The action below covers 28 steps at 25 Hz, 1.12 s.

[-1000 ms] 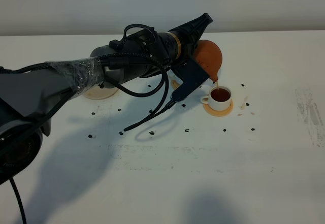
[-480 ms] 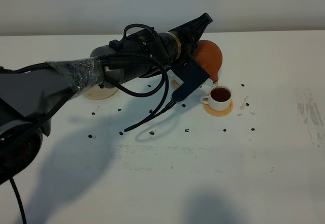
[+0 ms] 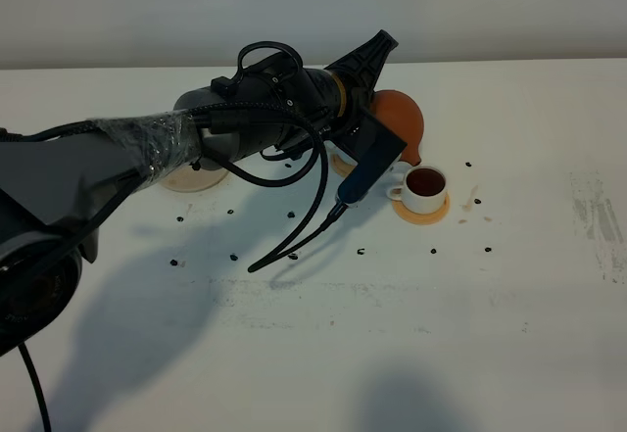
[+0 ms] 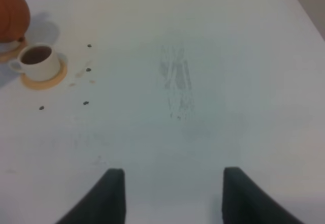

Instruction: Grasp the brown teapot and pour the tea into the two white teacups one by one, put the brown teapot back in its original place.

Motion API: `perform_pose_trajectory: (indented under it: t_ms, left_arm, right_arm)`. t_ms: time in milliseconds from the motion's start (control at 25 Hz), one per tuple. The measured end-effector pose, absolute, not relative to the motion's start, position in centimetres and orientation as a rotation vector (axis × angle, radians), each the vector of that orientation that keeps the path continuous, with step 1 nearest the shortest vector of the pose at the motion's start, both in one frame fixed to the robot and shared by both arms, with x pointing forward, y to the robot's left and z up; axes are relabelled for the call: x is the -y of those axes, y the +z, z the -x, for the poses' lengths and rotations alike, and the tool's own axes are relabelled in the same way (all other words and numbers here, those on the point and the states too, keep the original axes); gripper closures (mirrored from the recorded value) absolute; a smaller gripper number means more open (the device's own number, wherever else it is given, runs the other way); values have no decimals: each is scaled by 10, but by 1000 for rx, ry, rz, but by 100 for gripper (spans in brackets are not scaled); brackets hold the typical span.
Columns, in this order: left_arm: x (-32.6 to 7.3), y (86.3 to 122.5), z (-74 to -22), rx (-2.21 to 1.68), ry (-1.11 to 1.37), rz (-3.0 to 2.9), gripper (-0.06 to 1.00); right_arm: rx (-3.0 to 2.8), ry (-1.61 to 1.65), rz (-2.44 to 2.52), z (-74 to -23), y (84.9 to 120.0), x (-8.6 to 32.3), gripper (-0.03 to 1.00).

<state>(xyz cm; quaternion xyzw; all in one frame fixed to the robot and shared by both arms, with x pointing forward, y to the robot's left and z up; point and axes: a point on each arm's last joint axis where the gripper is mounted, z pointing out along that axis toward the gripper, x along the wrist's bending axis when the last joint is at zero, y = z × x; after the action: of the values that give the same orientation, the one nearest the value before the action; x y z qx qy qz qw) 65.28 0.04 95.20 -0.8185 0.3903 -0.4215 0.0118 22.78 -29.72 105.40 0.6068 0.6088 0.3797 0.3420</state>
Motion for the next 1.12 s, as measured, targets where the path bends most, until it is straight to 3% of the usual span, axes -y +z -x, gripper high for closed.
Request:
perform_pose_trajectory:
  t_ms: [400,800,1120]
  left_arm:
    - [-6,966,-649,-976,-1301,2724,86]
    - [-28,1000,-612,-552,-882,3081,86]
    - [-54,995,-563,-317,-693,3270,86]
  right_arm:
    - [-1583,987,-1578,-228,1054,297,55]
    - [-1583,988,-1578,-228,1054,297,55]
    - [-1583,988,-1578,-228,1054,297,55]
